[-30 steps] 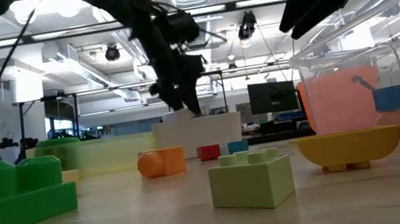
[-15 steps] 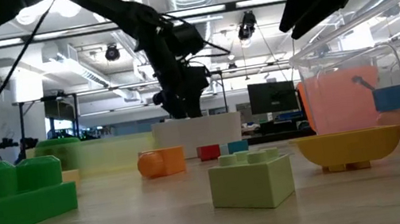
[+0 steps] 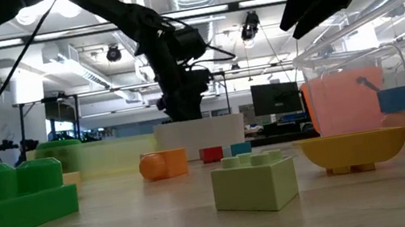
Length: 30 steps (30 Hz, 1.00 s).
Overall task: Pick & Place Toys
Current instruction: Put the orange deck of cards into the white bin
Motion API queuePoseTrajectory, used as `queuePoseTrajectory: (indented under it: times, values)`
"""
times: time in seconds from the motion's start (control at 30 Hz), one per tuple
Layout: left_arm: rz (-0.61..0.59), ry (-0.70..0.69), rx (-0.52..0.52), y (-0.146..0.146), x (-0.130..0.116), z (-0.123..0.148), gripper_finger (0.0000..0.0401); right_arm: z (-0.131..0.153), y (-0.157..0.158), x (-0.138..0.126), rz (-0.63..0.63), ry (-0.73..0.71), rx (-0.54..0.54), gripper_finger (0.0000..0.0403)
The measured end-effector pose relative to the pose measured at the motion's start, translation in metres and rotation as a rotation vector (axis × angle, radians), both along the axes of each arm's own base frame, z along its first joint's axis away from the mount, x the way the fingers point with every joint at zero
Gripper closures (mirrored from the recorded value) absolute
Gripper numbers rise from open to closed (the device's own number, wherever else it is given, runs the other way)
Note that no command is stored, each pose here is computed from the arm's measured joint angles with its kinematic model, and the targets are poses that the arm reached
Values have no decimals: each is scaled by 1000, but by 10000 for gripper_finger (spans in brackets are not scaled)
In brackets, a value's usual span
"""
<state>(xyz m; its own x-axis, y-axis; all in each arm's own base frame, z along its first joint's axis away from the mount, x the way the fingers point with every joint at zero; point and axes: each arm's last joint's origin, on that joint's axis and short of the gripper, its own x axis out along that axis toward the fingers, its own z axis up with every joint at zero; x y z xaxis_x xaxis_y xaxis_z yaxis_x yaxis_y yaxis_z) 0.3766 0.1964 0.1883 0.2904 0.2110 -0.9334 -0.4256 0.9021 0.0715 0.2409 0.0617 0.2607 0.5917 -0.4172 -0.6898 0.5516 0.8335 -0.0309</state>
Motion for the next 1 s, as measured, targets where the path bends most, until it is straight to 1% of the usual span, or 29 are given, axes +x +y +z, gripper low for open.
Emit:
queuePoseTrajectory:
  times: [0.2,0.43,1.0]
  values:
    - [47,18,-34,-5,-5,-16,112,0,0,0,1,-2,1,66]
    - [44,20,-46,-10,-8,-28,112,0,0,0,0,-6,2,66]
    - [36,4,-52,-11,-7,-30,112,1,0,1,6,-9,4,66]
